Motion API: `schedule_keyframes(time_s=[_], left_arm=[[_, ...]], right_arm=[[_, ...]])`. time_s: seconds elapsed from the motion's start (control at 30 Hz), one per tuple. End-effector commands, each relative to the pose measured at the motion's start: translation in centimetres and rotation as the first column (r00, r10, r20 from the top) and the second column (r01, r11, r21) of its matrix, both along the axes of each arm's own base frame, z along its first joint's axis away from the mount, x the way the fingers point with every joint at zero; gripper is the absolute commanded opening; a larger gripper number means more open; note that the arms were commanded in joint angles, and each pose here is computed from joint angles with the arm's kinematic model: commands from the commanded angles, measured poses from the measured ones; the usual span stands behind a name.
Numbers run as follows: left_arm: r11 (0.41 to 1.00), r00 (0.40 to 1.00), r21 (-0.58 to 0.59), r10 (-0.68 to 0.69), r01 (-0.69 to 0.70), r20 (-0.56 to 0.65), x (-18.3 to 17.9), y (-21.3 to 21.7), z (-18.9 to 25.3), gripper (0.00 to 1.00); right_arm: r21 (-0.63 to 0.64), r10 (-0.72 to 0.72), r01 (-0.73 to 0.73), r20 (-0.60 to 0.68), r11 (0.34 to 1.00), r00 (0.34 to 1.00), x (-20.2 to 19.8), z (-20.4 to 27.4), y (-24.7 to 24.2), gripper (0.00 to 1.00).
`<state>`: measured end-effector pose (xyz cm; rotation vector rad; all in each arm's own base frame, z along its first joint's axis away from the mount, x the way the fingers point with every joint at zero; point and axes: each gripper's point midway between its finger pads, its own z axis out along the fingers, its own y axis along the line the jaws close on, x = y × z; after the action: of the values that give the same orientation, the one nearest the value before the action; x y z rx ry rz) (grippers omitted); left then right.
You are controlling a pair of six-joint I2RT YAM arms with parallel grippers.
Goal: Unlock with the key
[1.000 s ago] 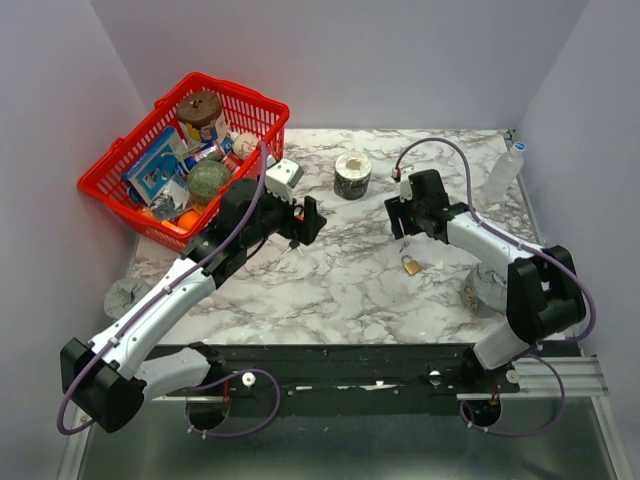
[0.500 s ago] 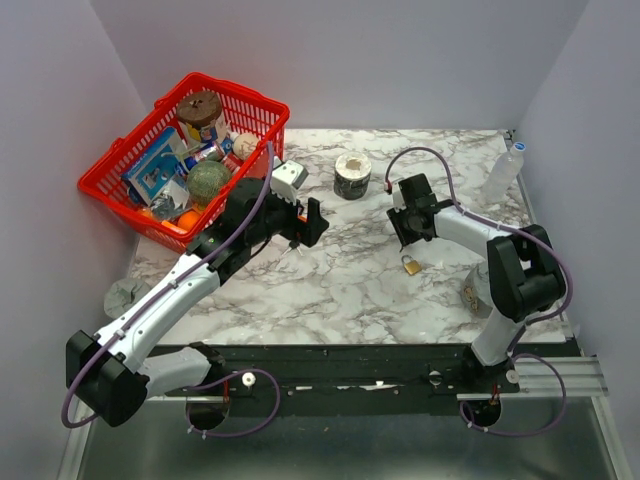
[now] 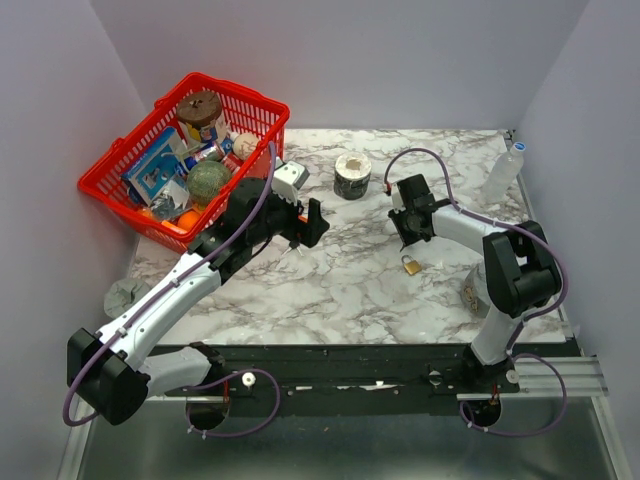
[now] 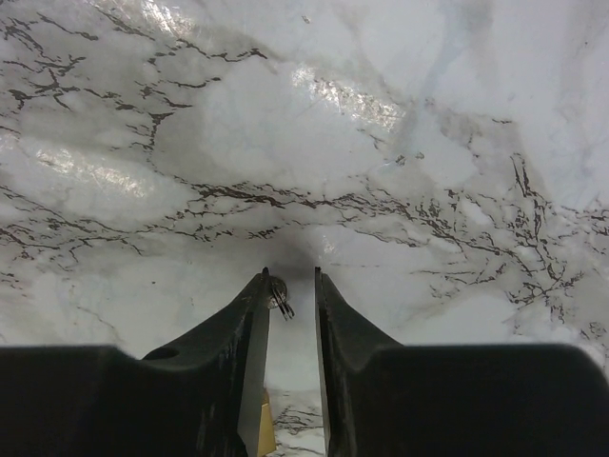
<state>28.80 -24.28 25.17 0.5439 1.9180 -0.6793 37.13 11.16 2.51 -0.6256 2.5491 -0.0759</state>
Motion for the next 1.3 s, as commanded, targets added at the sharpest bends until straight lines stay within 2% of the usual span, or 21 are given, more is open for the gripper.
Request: schedule_keyframes(time_s=[0.0, 0.2, 0.37, 0.53, 0.67, 0.8, 0.87, 1.1, 1.27], left_arm=[[1.0, 1.0, -0.012, -0.018, 0.018, -0.006, -0.3, -0.5, 0.3, 0.99], [0.999, 1.0, -0.021, -0.027, 0.027, -0.003, -0.4, -0.7, 0.5, 0.99], [0.999, 1.0, -0.029, -0.016, 0.016, -0.004, -0.3, -0.7, 0.6, 0.99], [0.998, 0.999, -0.046, -0.04, 0.04, 0.005, -0.7, -1.1, 0.8, 0.99], [0.994, 0.996, -0.075, -0.083, 0.084, 0.014, -1.3, -1.7, 1.3, 0.99], [0.976, 0.982, -0.109, -0.184, 0.186, 0.03, -2.9, -3.0, 1.7, 0.99], [0.959, 0.967, -0.127, -0.249, 0.255, 0.057, -3.9, -3.8, 2.1, 0.99], [0.883, 0.904, -0.198, -0.406, 0.425, 0.131, -6.9, -5.3, 3.1, 0.99], [0.869, 0.893, -0.211, -0.425, 0.448, 0.147, -7.2, -5.5, 3.4, 0.99]], right_arm=[[-0.006, 0.01, -0.01, -0.029, 1.0, 1.0, -0.1, -0.1, -0.1, 0.31], [0.029, 0.028, -0.027, -0.031, 0.999, 0.999, -0.4, 0.2, 0.5, 0.19], [0.063, 0.041, -0.039, -0.031, 0.997, 0.999, -0.7, 0.6, 1.1, 0.01], [0.15, 0.049, -0.047, -0.007, 0.988, 0.999, -1.2, 2.7, 2.3, 0.01], [0.327, 0.091, -0.088, 0.006, 0.941, 0.996, -3.4, 6.2, 5.2, 0.01], [0.41, 0.133, -0.151, 0.073, 0.899, 0.988, -5.5, 10.5, 7.7, 0.01], [0.473, 0.15, -0.166, 0.073, 0.865, 0.986, -7.0, 12.2, 9.5, 0.01], [0.703, 0.181, -0.256, 0.182, 0.664, 0.967, -10.6, 21.1, 13.7, 0.01], [0.809, 0.166, -0.305, 0.256, 0.503, 0.952, -12.3, 26.1, 15.2, 0.01]])
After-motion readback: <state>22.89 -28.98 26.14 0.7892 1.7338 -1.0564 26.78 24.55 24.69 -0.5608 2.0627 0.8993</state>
